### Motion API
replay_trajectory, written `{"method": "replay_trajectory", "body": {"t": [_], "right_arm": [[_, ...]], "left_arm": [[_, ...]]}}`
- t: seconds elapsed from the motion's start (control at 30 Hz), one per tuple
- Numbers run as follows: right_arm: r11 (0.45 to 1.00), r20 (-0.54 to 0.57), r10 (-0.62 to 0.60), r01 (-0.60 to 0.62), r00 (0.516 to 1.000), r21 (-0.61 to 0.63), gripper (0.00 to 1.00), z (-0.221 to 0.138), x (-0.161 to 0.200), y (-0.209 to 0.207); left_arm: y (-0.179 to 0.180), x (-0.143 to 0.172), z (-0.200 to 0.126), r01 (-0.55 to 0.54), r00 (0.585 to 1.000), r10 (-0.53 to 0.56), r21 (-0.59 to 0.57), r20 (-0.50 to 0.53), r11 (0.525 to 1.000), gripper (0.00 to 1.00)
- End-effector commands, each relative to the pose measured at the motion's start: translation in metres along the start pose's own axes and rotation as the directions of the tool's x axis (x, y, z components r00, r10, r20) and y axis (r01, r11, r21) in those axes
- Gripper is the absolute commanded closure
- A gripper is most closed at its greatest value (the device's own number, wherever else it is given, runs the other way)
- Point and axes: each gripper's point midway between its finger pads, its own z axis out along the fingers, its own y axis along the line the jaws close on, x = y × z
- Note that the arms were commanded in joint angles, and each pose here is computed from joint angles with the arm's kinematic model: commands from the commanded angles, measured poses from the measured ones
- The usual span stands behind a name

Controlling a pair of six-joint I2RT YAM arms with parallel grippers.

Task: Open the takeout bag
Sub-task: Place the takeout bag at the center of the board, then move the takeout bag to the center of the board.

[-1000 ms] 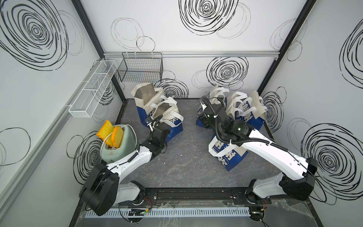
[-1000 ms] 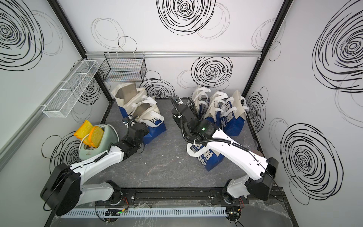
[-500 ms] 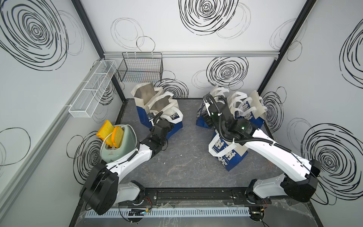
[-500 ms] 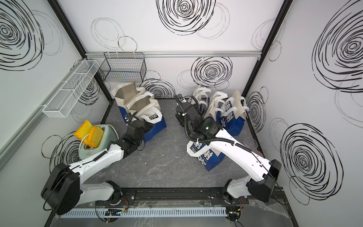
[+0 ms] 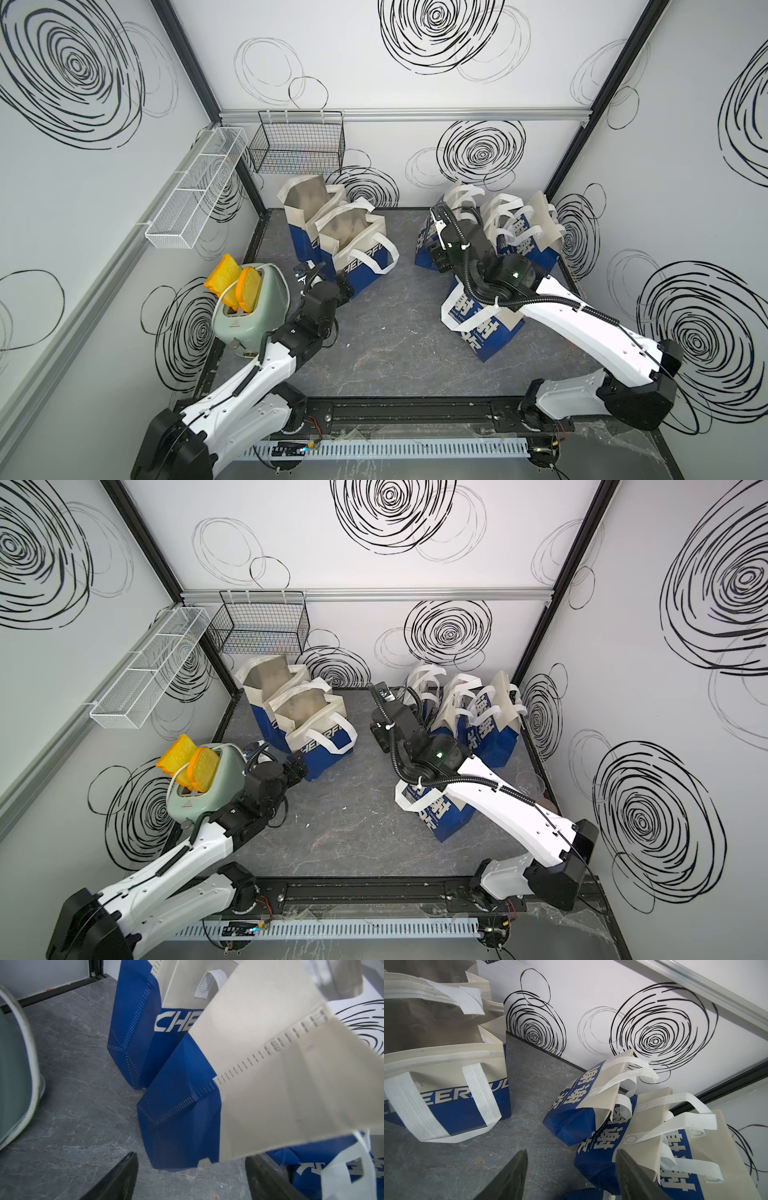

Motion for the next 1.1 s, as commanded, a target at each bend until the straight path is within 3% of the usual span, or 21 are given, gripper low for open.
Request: {"method": "replay_trajectory", "body": {"t": [0.0, 0.3, 0.47, 0.67, 0.83, 1.07], "right_arm": [[0.998, -0.013, 0.057, -0.057, 0.998, 0.012, 0.30, -0.014, 0.005, -0.010], [0.983, -0.114, 0.178, -0.171, 0.977, 0.066, 0.30, -0.015, 0.028, -0.031], [0.960, -0.079, 0.241, -0.226, 0.967, 0.162, 0.30, -0.019, 0.034, -0.061], [0.883, 0.039, 0.296, -0.289, 0.954, 0.371, 0.31, -0.045, 0.023, -0.134], [0.858, 0.058, 0.308, -0.303, 0.950, 0.414, 0.31, -0.057, 0.032, -0.166], [0.864, 0.110, 0.296, -0.315, 0.949, 0.392, 0.32, -0.079, 0.034, -0.184]], "left_arm": [[0.008, 0.008, -0.009, 0.008, 1.000, -0.008, 0.003, -0.024, 1.000, 0.16], [0.028, 0.030, -0.043, -0.030, 0.994, 0.034, 0.043, -0.104, 0.999, 0.24], [0.003, 0.027, -0.069, -0.067, 0.990, 0.090, 0.202, -0.107, 0.977, 0.30], [-0.064, 0.028, -0.089, -0.180, 0.970, 0.230, 0.405, -0.077, 0.896, 0.34], [-0.159, 0.036, -0.093, -0.343, 0.918, 0.397, 0.514, 0.006, 0.786, 0.29], [-0.273, 0.034, -0.062, -0.214, 0.962, 0.274, 0.660, 0.013, 0.720, 0.28]]}}
